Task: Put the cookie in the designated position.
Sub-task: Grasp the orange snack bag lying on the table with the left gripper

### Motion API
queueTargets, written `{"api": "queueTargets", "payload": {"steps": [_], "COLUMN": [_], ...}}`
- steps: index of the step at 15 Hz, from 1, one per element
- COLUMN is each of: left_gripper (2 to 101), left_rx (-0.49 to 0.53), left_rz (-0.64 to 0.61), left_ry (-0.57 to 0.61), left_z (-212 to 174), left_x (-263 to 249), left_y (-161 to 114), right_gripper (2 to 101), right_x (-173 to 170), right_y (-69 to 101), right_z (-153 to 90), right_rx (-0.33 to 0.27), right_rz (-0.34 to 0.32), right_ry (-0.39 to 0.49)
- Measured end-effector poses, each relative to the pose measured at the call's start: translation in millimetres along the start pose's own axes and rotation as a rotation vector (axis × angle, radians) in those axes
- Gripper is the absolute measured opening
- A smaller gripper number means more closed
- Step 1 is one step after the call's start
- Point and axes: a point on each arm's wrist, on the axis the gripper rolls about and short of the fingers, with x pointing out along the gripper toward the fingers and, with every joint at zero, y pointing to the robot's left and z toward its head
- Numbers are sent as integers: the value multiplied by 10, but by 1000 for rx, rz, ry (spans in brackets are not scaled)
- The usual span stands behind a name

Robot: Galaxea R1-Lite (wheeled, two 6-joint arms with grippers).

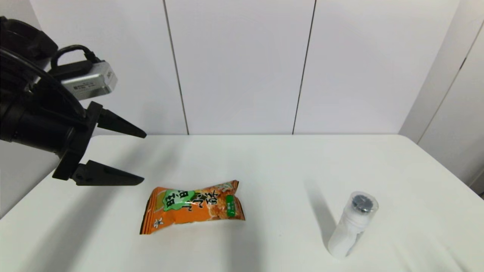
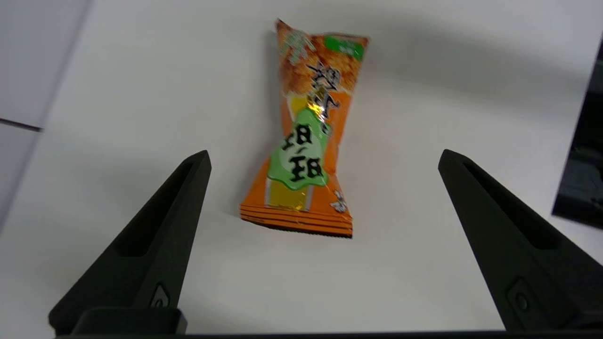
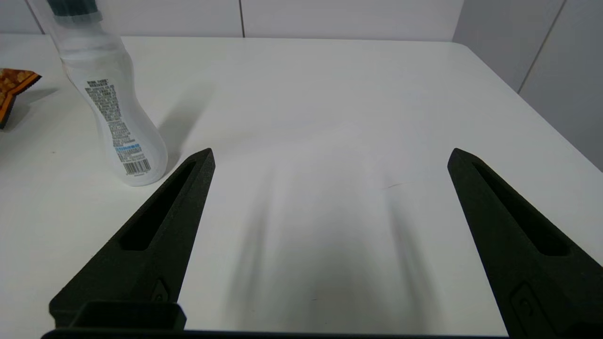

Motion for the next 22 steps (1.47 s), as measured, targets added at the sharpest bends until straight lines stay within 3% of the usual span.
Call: {"api": "queueTargets", "payload": {"steps": [9,17,22], "left_gripper": [979,979,979], "left_rx": [2,6,-60], "left_rz": [-177,-237,-262], "left_ry": [111,153,244], "left_z": [-157,-338,-479], "left_x": [682,1414,1625], "left_y": [279,546,535], "right_gripper": [980,980,980], "right_x": [0,0,0], "right_y": [0,0,0], "right_z": [0,0,0], "right_rx": [0,0,0], "right_rz": [0,0,1], "right_ry": [0,0,0]}}
